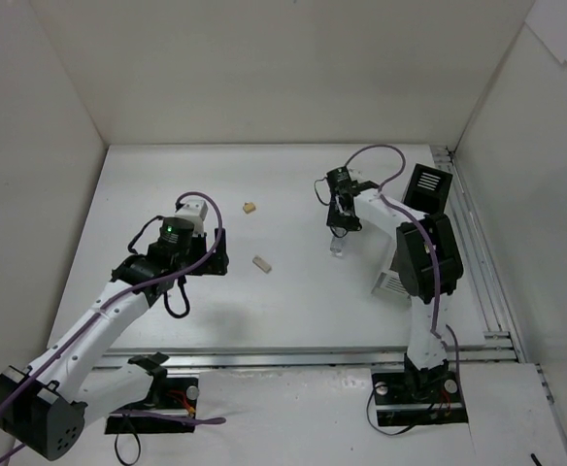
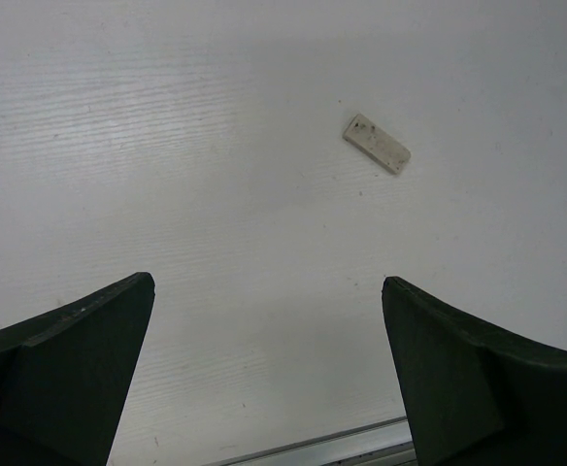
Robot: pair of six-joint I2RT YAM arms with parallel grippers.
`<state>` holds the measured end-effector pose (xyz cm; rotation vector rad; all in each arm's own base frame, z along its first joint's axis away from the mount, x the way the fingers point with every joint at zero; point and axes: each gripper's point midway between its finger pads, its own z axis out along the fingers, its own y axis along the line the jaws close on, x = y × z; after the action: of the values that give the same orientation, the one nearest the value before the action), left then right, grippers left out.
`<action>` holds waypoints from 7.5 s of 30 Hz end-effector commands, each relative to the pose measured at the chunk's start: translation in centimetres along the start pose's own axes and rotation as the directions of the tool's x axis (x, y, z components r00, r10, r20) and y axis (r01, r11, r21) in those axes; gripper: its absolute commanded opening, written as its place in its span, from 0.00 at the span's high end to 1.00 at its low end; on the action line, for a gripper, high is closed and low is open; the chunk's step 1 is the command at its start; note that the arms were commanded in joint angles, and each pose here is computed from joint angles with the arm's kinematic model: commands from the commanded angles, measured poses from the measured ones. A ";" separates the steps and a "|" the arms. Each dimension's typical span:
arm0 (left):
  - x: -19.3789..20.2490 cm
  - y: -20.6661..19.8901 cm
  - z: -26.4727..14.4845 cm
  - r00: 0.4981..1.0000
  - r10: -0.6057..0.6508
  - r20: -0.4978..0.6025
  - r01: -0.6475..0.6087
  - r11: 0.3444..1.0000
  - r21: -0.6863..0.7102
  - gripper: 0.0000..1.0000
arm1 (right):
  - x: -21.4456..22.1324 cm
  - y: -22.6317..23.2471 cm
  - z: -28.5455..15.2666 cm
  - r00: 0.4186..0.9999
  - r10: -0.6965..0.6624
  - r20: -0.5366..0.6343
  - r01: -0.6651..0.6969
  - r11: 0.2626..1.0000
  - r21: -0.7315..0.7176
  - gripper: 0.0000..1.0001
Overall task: Sort the stationery into containers
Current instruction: Pick up the stationery from the center of the board, then place the stationery in the storage box, then pick up the stationery from the center of the board, then place the stationery in the storage box, then pick up the stationery from the center of the board, then place the stationery in the storage box.
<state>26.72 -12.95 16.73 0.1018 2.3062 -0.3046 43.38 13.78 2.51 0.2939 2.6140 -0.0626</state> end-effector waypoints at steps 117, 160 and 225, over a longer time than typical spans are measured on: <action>-15.8 3.6 2.2 0.972 0.160 0.170 -0.184 0.973 0.138 0.01 | -9.6 4.9 -21.5 0.698 -0.137 0.703 0.409 0.882 -0.233 1.00; -13.8 -2.2 19.3 0.702 0.712 0.012 -0.659 0.643 0.390 0.01 | -20.9 -18.8 -20.5 0.707 0.087 0.702 -0.061 0.996 -0.063 0.02; -10.9 -17.0 -0.6 0.684 0.528 0.503 -0.729 0.466 0.502 1.00 | -4.9 4.6 -28.1 0.867 0.295 0.402 0.191 0.549 -0.813 0.03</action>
<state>31.53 -27.70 28.79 1.2098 1.6283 -0.6837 35.26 17.21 24.68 0.0265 1.9587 0.8372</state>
